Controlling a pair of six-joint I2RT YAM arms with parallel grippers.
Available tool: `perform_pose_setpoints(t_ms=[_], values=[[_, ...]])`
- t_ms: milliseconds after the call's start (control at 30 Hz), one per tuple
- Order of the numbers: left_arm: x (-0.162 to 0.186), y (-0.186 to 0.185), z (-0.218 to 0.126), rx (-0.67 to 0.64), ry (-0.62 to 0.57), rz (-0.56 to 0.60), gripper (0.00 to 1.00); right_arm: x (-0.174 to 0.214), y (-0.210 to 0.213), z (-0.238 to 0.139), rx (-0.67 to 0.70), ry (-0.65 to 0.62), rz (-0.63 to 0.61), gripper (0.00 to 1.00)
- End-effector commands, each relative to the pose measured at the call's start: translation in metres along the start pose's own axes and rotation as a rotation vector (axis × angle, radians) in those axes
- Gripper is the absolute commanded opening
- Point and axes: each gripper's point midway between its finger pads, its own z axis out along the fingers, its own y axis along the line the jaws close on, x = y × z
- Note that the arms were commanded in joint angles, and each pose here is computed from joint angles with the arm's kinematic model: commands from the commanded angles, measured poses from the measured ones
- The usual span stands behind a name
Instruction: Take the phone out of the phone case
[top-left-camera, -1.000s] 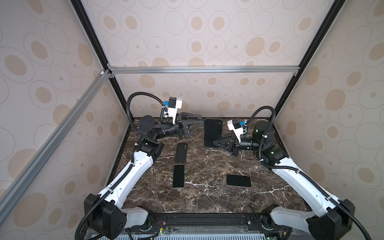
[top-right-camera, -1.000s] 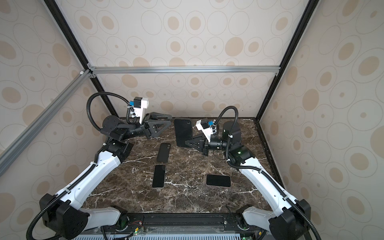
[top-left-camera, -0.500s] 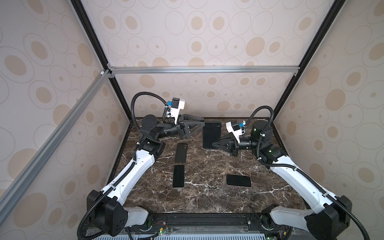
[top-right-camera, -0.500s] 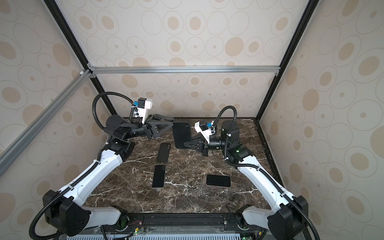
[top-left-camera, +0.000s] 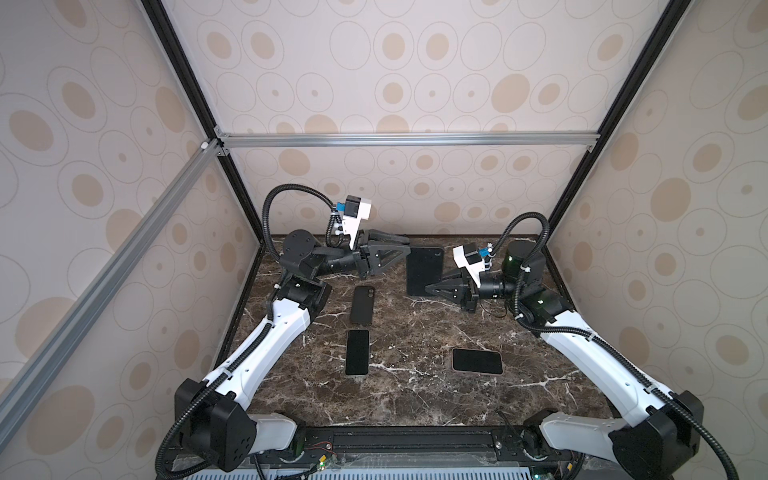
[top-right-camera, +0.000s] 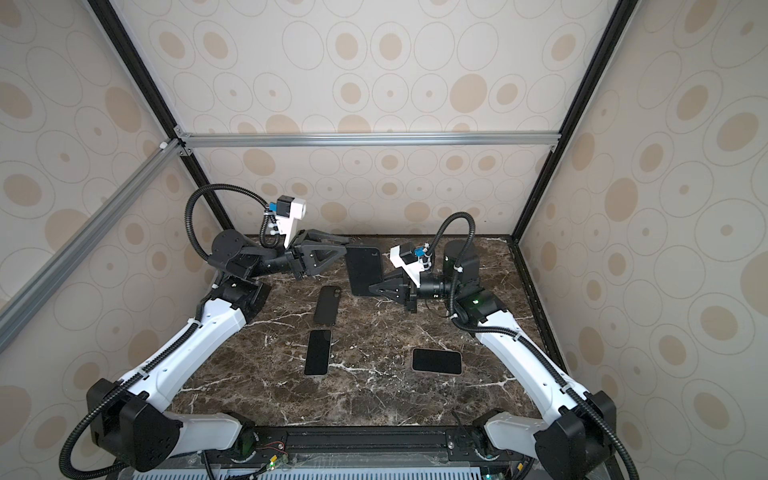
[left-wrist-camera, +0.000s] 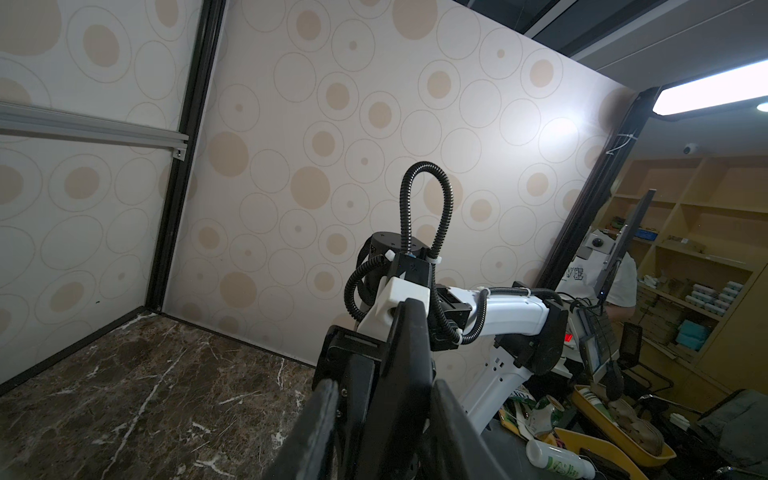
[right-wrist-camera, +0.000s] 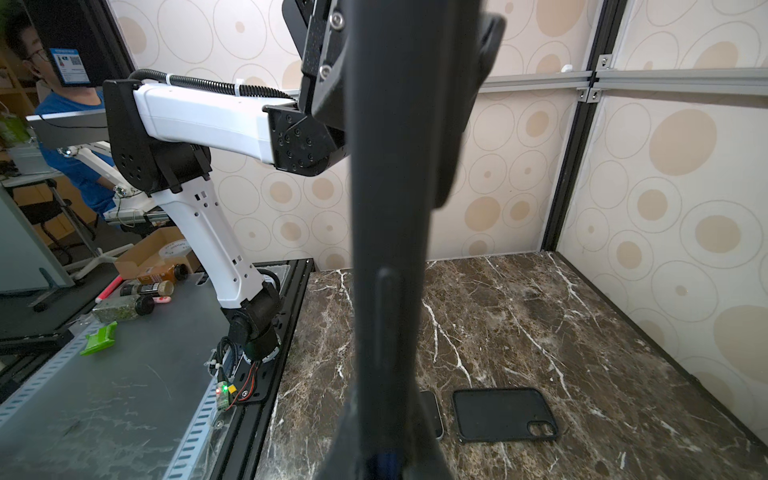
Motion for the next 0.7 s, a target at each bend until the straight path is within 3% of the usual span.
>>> perform_pose_setpoints(t_ms=[0,267,367,500,667], values=[[-0.027,0.008,-0.009,-0.045,-0.090,0.019,0.36,-0.019,0.040,-0.006,-0.138,-0.049,-0.190,0.00],[-0.018,0.029,-0.013,-0.120,-0.071,0.001,0.34,-0.022,0.051,-0.007,-0.168,-0.055,-0.205,0.00],[-0.014,0.032,-0.015,-0.155,-0.059,0.013,0.34,-0.025,0.040,-0.006,-0.097,-0.051,-0.175,0.00],[-0.025,0.015,-0.018,-0.151,-0.083,0.098,0.37,-0.015,0.005,-0.004,0.074,0.020,-0.037,0.00],[-0.033,-0.026,-0.019,-0.034,-0.109,0.183,0.46,-0.010,-0.001,0.000,0.076,-0.001,0.002,0.00]])
